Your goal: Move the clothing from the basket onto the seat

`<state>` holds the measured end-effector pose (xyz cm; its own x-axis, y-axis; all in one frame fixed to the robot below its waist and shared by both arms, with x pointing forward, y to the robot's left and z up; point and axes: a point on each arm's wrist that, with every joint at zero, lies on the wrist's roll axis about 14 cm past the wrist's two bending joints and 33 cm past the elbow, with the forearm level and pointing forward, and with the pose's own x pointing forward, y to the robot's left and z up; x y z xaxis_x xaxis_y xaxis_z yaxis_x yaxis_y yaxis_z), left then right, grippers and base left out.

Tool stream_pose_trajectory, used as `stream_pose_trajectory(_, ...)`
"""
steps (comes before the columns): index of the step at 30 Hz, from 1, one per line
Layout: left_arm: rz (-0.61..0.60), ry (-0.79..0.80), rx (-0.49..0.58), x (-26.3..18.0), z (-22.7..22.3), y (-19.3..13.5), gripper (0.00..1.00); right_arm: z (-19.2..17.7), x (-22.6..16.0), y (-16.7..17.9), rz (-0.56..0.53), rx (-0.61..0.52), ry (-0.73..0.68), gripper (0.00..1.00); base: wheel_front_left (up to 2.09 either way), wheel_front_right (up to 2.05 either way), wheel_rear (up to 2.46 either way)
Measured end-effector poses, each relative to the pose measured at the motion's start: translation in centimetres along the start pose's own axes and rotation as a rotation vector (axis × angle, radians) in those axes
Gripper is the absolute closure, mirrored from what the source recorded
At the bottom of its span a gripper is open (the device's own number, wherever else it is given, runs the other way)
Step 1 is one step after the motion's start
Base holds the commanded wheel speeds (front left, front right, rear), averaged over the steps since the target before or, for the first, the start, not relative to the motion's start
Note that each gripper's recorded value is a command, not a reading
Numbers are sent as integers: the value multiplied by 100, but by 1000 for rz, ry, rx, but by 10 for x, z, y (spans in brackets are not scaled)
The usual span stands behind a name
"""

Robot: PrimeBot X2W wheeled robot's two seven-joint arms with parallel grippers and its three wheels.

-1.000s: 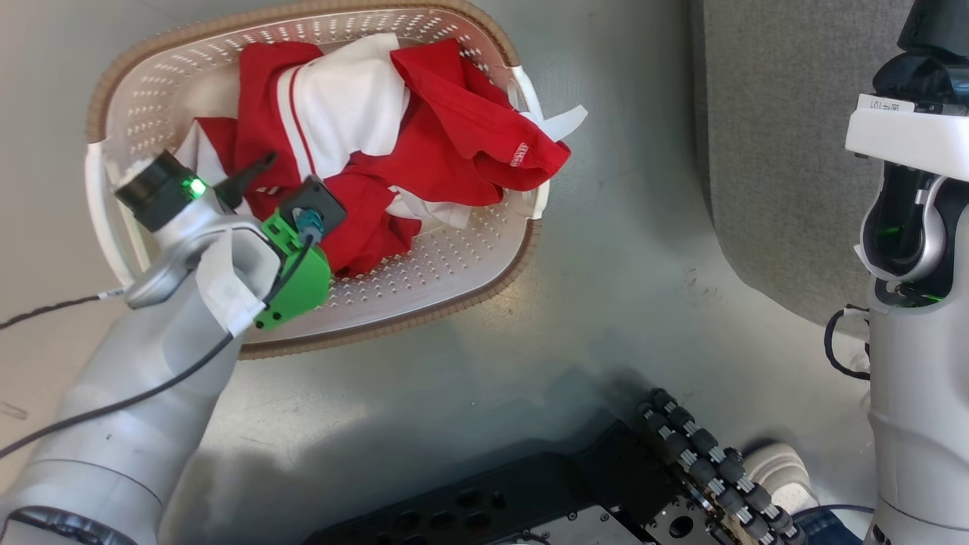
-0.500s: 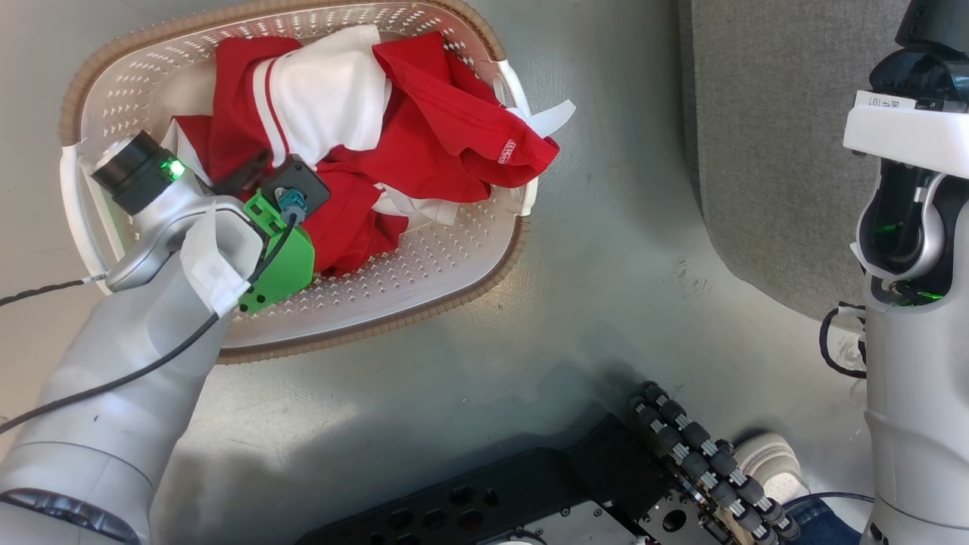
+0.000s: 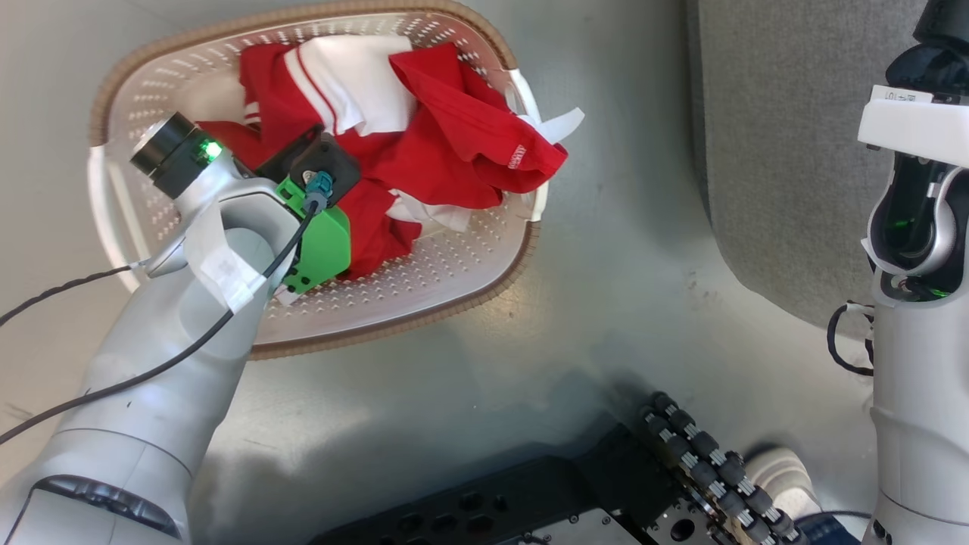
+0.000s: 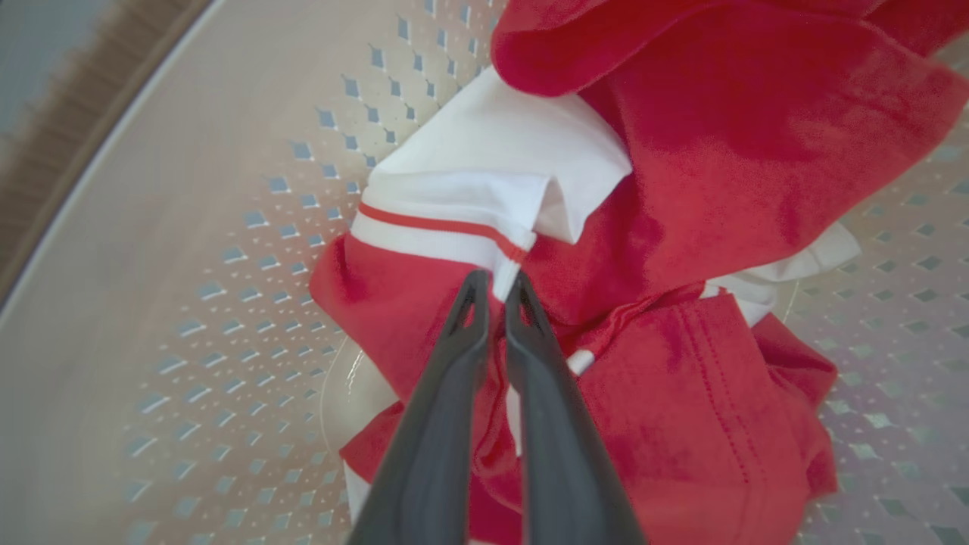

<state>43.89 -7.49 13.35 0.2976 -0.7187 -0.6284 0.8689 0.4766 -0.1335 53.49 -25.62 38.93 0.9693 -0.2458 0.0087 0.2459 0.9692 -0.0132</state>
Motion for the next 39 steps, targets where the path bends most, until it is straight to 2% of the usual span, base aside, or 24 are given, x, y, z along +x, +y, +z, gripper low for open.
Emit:
stream_pose_trajectory(12, 106, -154, -56, -26, 57, 27, 100, 13, 1, 9, 17, 1, -17, 0, 0, 0, 0)
stream_pose_trajectory(19, 202, -256, -100, -58, 98, 51, 100, 20, -8, 16, 42, 15, -1, 0, 0, 0, 0)
stream_pose_trajectory(31, 315, -475, -21, -128, 196, 72, 100, 47, -25, 31, 101, 49, -14, 0, 0, 0, 0)
stream_pose_trajectory(39, 373, -614, 32, -184, 255, 71, 100, 66, -40, 48, 163, 81, -27, 0, 0, 0, 0)
